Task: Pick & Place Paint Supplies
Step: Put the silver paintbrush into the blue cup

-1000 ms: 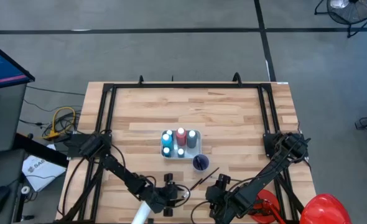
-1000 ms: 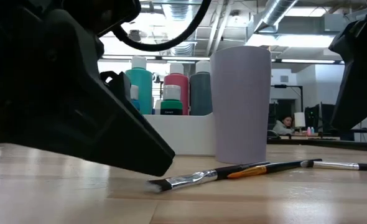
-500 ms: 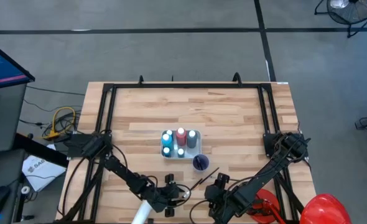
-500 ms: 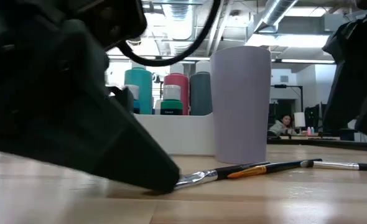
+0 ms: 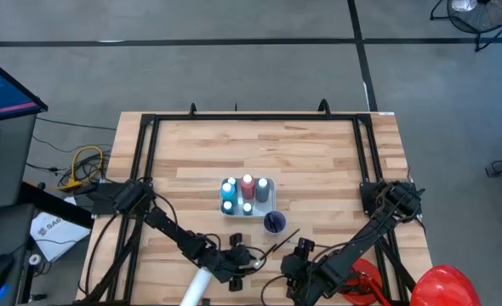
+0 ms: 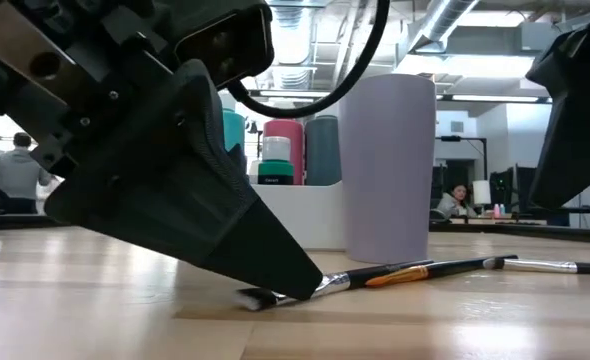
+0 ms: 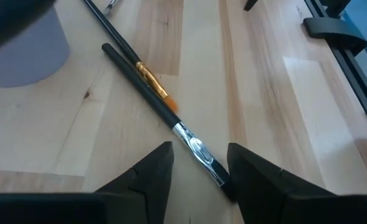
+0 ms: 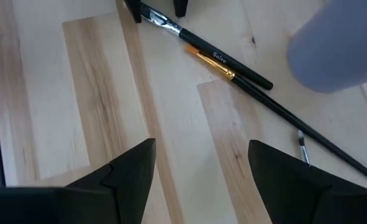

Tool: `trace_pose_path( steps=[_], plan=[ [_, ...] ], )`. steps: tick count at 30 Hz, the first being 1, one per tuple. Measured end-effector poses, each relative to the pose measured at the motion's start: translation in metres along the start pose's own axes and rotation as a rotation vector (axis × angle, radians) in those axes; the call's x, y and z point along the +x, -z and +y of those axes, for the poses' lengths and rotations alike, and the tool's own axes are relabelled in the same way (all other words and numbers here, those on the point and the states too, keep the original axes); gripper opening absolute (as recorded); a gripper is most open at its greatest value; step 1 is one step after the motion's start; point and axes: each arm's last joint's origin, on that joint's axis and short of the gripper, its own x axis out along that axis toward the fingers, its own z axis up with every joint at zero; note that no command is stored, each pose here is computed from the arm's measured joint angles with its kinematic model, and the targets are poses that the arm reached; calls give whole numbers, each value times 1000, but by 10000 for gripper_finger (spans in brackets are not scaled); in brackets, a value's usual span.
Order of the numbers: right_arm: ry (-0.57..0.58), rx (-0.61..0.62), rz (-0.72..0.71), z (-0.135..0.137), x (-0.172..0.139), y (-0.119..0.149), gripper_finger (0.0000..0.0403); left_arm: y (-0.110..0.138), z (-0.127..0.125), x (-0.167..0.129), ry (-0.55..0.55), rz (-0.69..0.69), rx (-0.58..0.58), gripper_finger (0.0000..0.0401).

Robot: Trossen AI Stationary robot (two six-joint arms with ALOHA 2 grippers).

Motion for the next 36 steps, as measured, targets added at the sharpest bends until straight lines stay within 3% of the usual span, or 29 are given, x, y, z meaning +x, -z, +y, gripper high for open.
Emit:
trace_pose_path(
  steps=[25, 30, 36],
  plan=[
    [2, 15, -4, -3, 4, -6, 249, 8, -9, -6, 24, 44, -78, 147],
    [0, 9, -5, -2, 3, -5, 249, 11, -12, -9, -11, 28, -47, 147],
    [-1, -3, -9, -2, 3, -5, 249, 11, -25, -38, -114, -37, 102, 147]
  ],
)
